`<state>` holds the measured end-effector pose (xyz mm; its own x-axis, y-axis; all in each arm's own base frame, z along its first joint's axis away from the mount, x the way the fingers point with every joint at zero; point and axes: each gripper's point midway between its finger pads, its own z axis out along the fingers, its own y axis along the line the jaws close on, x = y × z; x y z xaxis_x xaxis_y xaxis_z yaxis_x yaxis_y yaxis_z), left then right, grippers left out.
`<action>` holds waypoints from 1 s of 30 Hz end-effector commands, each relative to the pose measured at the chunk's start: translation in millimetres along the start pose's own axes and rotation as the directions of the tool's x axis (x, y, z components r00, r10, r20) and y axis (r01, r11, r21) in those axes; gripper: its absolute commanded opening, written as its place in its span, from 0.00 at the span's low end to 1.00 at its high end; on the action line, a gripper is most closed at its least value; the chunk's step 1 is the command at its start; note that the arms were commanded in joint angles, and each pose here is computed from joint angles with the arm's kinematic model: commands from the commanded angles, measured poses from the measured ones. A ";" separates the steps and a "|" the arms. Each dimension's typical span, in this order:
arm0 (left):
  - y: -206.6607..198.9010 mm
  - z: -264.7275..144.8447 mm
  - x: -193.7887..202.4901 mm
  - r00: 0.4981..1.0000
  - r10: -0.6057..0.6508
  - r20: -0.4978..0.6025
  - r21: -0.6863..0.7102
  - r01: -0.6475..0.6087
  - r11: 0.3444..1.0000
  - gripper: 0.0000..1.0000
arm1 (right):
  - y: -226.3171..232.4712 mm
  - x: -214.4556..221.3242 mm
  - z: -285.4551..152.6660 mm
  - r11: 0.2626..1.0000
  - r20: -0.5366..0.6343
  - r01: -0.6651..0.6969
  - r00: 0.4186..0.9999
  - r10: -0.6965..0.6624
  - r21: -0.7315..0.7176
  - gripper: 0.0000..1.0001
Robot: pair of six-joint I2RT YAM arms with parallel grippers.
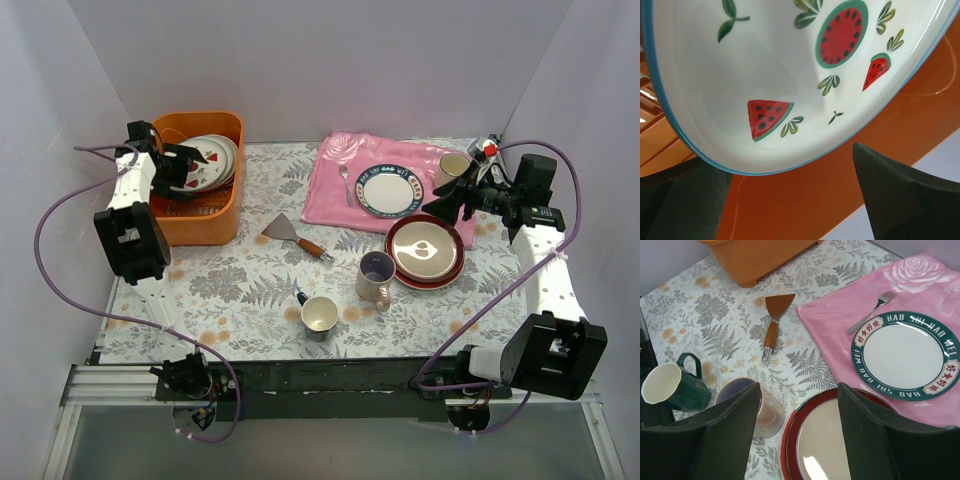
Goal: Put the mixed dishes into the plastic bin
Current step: Place the plate in the plastic bin.
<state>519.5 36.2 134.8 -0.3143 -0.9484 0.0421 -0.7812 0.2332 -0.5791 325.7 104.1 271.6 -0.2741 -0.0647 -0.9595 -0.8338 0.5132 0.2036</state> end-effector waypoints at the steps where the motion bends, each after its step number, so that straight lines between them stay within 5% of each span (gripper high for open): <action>1: 3.9 -1.0 -10.6 0.999 -0.026 0.025 -0.064 0.027 0.998 0.98 | 5.9 -11.6 -3.4 0.999 0.030 0.049 0.998 -0.049 -0.014 0.71; 30: -44.0 -9.0 3.9 0.993 0.112 -0.045 0.128 -0.105 0.986 0.98 | 3.4 -12.8 -5.1 0.998 0.019 0.070 0.997 -0.070 0.002 0.71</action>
<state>547.6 27.5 137.1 -0.3677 -0.9285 0.0525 -0.7558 0.2655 -0.5985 325.8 103.9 271.2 -0.2637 -0.0705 -0.9620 -0.8380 0.5107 0.1923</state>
